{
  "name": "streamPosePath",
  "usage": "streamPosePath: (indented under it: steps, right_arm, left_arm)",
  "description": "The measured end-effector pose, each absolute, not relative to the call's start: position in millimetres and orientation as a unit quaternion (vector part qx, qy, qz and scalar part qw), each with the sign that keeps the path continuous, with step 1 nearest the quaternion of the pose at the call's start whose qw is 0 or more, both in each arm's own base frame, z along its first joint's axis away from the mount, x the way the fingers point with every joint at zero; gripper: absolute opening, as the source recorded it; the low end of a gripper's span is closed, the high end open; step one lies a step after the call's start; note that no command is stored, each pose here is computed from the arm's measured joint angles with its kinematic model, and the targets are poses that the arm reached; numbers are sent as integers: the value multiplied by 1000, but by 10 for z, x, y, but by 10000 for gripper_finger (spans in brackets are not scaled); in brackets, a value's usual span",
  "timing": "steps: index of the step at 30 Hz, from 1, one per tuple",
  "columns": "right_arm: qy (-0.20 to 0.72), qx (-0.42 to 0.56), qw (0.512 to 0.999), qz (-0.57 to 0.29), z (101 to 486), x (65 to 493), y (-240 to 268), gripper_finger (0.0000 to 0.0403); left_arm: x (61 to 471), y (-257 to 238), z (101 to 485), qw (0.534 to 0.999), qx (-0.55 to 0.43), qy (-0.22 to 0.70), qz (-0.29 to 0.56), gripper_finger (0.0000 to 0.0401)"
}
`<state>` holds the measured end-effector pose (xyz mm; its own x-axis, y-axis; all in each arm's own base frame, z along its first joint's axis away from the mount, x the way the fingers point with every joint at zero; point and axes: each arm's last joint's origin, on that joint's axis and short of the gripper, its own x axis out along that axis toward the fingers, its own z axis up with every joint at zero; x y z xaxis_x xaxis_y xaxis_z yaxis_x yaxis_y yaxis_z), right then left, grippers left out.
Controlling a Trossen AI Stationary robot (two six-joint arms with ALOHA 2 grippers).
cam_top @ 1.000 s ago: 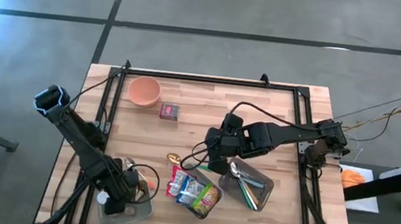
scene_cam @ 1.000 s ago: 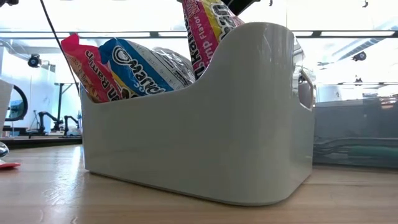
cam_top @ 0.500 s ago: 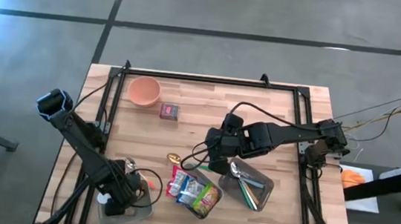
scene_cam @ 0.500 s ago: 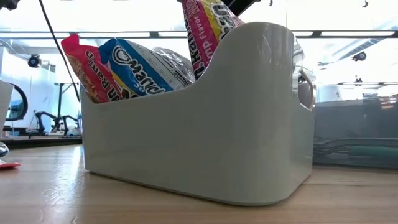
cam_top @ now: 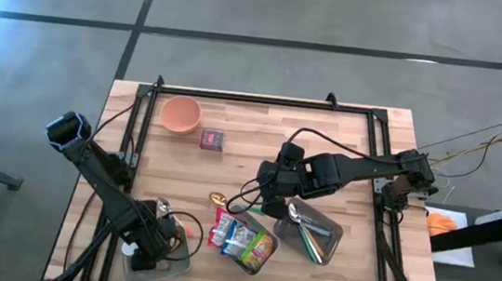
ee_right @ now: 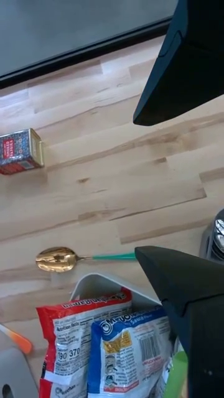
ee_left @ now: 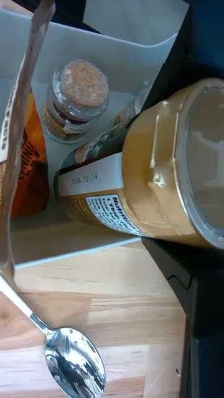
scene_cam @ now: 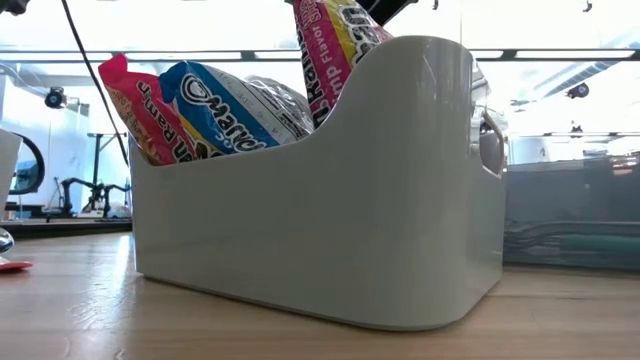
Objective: Pick & Place Food Item
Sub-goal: Put the gold seasoning bottle into the left gray bin, then put the orange spoon into the black bin
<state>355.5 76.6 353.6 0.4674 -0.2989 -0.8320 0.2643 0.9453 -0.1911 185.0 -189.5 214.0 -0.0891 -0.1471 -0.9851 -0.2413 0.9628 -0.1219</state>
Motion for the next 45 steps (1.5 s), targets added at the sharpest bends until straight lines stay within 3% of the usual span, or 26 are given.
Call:
streamPosePath:
  steps: [7,13,17,34,45]
  right_arm:
    - [491,-20,856,-160,3536,3554,767,332]
    - [491,-23,856,-159,3535,3555,767,332]
    - [492,-23,856,-159,3535,3554,767,332]
    - [496,-16,855,-148,3532,3553,776,332]
    - [497,-22,855,-144,3532,3554,775,332]
  left_arm:
    - [1852,-1896,2138,663,-132,736,36,271]
    - [1859,-1902,2127,665,-133,734,34,350]
    - [1872,-1901,2091,669,-129,731,35,375]
    - [1879,-1888,2154,649,-154,745,20,383]
    - [1764,-1769,2460,672,-176,719,-7,383]
